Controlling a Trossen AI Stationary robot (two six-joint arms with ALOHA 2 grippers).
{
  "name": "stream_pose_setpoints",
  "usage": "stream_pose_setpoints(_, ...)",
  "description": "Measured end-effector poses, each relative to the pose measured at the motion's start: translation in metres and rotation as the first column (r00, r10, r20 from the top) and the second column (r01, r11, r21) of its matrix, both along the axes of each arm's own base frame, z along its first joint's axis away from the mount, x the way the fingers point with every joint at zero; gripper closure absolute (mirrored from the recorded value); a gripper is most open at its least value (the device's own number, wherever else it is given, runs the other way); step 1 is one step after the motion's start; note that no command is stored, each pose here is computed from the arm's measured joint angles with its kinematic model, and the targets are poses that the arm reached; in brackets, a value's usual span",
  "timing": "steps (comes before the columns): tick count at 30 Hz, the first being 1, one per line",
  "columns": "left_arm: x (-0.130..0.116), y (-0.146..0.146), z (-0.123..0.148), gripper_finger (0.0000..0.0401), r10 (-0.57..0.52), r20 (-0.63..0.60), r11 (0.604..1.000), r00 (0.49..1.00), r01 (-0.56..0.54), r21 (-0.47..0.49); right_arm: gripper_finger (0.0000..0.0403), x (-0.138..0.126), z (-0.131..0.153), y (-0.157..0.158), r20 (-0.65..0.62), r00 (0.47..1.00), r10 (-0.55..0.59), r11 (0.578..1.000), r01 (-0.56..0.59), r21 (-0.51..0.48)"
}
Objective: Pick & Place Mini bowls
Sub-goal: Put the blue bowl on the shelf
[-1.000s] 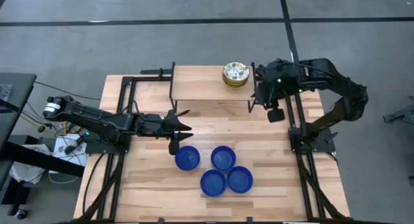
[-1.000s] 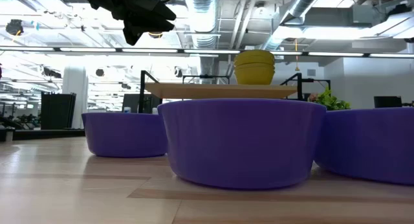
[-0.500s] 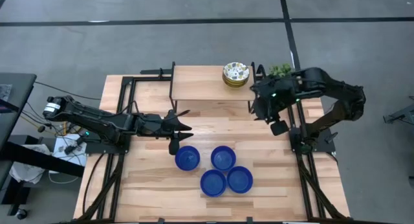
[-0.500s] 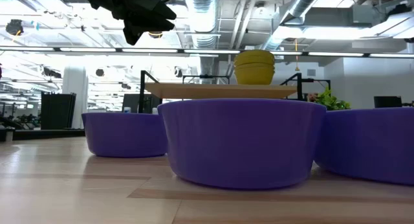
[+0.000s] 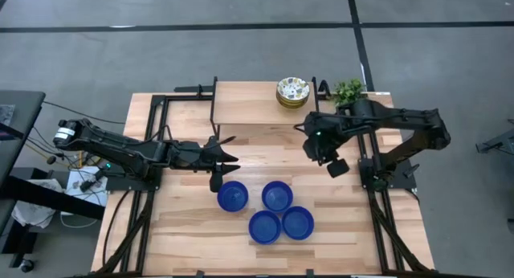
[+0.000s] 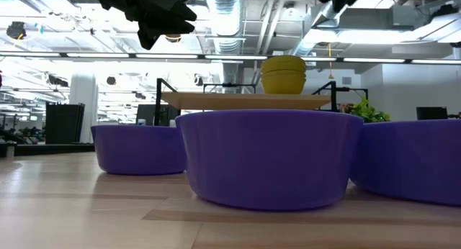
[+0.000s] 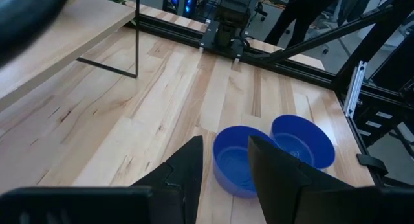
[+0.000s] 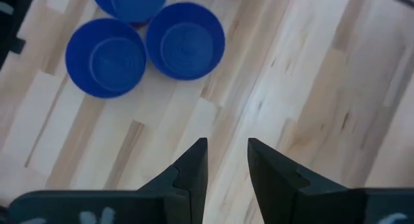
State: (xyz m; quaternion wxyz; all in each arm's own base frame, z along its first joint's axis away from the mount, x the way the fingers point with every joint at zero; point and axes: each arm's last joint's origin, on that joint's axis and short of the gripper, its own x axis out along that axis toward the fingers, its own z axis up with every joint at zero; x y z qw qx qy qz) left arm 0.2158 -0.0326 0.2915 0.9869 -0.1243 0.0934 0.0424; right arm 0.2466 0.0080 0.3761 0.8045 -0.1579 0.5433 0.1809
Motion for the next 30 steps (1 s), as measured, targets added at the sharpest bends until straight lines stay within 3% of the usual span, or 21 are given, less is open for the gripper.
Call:
stream_pose_setpoints(22, 0.0, 0.0, 0.0, 0.028, 0.0, 0.003, 1.0, 1.0, 0.0, 0.0, 0.0303, 0.011, -0.053, -0.018, -0.062, 0.996, -0.069, 0.998, 0.069, 0.0)
stream_pose_setpoints(30, 0.0, 0.0, 0.0, 0.028, 0.0, 0.003, 1.0, 1.0, 0.0, -0.001, 0.0303, 0.015, -0.065, -0.014, -0.036, 0.999, -0.037, 0.997, 0.039, 0.07)
